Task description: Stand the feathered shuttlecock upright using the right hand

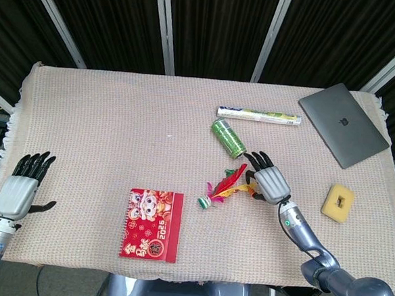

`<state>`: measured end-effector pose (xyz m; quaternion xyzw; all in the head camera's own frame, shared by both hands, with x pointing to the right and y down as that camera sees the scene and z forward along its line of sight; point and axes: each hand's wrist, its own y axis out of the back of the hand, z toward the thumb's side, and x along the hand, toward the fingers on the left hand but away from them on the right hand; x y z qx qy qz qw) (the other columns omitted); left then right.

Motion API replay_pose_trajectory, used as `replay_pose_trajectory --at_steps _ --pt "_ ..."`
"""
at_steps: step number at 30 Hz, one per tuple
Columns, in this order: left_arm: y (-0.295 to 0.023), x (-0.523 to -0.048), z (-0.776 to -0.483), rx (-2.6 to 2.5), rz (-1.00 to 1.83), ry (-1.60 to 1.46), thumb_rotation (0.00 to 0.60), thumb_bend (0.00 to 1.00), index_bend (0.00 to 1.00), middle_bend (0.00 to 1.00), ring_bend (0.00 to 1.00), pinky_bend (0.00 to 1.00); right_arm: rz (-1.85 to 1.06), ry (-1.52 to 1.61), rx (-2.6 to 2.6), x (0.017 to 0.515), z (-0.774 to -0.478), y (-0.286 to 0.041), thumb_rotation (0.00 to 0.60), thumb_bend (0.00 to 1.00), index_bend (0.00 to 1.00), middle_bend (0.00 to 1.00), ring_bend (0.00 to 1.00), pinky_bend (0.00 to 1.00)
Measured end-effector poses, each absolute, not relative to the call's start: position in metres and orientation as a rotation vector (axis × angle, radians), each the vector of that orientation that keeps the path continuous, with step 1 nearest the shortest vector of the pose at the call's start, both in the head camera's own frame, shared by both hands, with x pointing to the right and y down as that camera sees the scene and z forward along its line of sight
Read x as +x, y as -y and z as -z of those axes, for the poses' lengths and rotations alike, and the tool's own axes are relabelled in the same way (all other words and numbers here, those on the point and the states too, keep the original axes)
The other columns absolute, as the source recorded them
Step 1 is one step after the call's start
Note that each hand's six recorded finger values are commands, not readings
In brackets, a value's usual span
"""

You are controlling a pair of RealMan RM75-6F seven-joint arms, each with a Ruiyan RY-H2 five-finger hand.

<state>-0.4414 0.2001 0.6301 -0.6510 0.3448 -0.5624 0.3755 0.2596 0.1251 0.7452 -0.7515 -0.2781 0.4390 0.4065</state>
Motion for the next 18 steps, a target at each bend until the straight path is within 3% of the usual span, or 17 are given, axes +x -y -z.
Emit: replay_pose_trajectory --at_steps 18 --pt "-0.206 -0.439 -0.614 -1.759 1.356 -0.906 0.600 0.01 0.00 0.00 0.00 0.00 -0.935 0.717 -1.785 0.233 -0.674 -0.138 0.600 0.44 0.69 0.08 0.00 0.00"
